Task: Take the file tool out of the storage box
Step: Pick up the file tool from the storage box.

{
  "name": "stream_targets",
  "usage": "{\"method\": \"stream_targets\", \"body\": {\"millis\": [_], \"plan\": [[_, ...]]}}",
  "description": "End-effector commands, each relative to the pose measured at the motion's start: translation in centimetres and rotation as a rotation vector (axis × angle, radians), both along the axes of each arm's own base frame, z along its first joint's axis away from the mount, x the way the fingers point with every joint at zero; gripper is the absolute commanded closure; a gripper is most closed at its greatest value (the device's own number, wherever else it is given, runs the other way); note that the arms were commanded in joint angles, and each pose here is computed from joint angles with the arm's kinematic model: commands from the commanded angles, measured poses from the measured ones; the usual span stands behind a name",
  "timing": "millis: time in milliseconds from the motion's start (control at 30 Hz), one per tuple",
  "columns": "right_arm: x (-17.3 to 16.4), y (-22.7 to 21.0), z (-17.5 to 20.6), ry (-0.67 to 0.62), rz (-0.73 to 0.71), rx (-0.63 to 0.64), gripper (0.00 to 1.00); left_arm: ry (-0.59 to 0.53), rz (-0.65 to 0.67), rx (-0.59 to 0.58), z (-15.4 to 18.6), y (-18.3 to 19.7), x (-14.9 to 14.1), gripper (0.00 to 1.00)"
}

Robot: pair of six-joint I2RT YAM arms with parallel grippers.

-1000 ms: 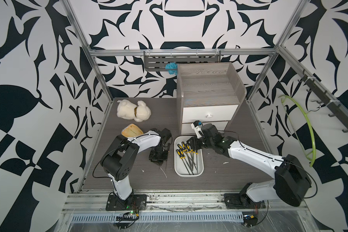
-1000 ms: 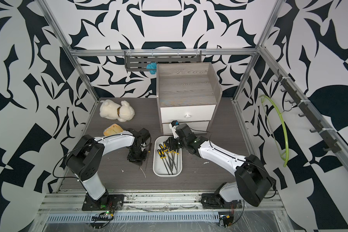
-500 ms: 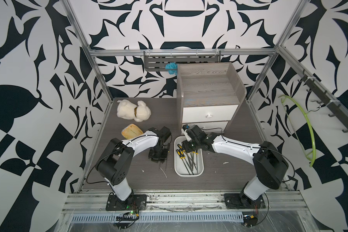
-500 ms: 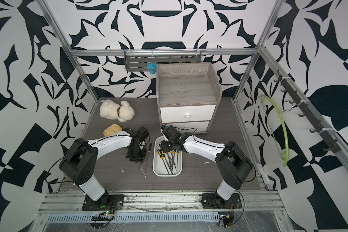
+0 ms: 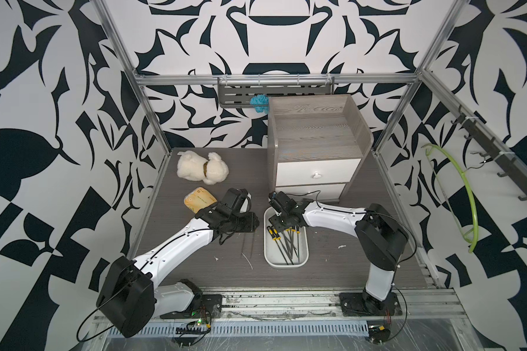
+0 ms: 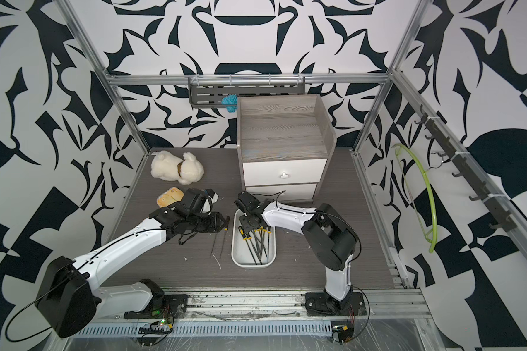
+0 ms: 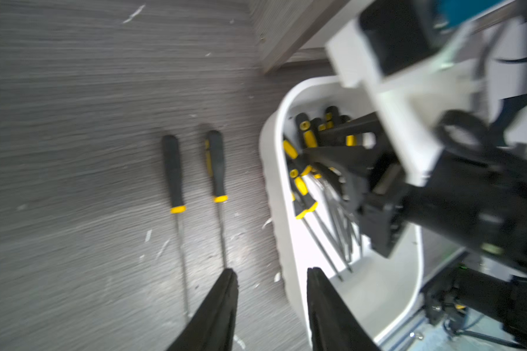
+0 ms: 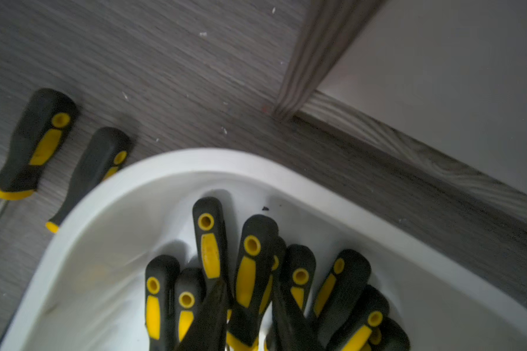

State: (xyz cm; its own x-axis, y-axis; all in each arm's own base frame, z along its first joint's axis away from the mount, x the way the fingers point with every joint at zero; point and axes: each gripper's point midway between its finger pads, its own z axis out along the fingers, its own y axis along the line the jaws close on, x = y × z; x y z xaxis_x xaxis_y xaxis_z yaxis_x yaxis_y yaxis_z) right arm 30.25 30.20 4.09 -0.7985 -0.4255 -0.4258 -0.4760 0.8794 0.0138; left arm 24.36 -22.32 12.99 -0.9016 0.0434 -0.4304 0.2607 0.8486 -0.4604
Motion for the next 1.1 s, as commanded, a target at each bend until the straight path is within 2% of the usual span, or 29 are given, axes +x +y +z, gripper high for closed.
{"method": "stream_targets", "body": {"millis": [0,167,300,433,600,700,733,767,900,1067], "plan": [[1.0,-0.1,1.1,-0.065,0.003,-0.072,0.7,-0.083,-0.02,-0.129,2.1,-1.8,1.0,0.57],[0.9,0.2,1.2,-0.089,0.0,-0.102,0.86,-0.061,-0.022,-0.131,1.3,-1.9,0.8,0.57],[0.5,0.7,3.3,-0.145,-0.007,-0.074,0.97,-0.051,-0.052,-0.198,1.9,-2.8,0.4,0.57],[0.0,0.7,5.6,-0.18,-0.017,0.006,1.0,-0.069,-0.128,-0.319,3.8,-4.3,-0.7,0.56],[-0.9,0.8,10.3,-0.257,-0.004,0.184,1.0,-0.178,-0.232,-0.511,7.3,-5.5,-2.2,0.53],[-1.6,0.3,12.8,-0.291,0.007,0.273,1.0,-0.209,-0.258,-0.552,8.3,-5.6,-2.8,0.51],[-1.6,0.1,13.4,-0.305,0.005,0.291,1.0,-0.222,-0.267,-0.563,8.6,-5.6,-2.9,0.47],[-2.1,0.4,14.2,-0.297,0.029,0.335,1.0,-0.231,-0.283,-0.575,8.8,-5.7,-3.1,0.38],[-2.8,-0.3,16.8,-0.313,0.04,0.496,1.0,-0.255,-0.355,-0.637,9.7,-6.3,-4.2,0.3],[-2.9,-1.7,19.1,-0.281,0.026,0.719,1.0,-0.292,-0.383,-0.599,8.7,-8.1,-4.9,0.11]]}}
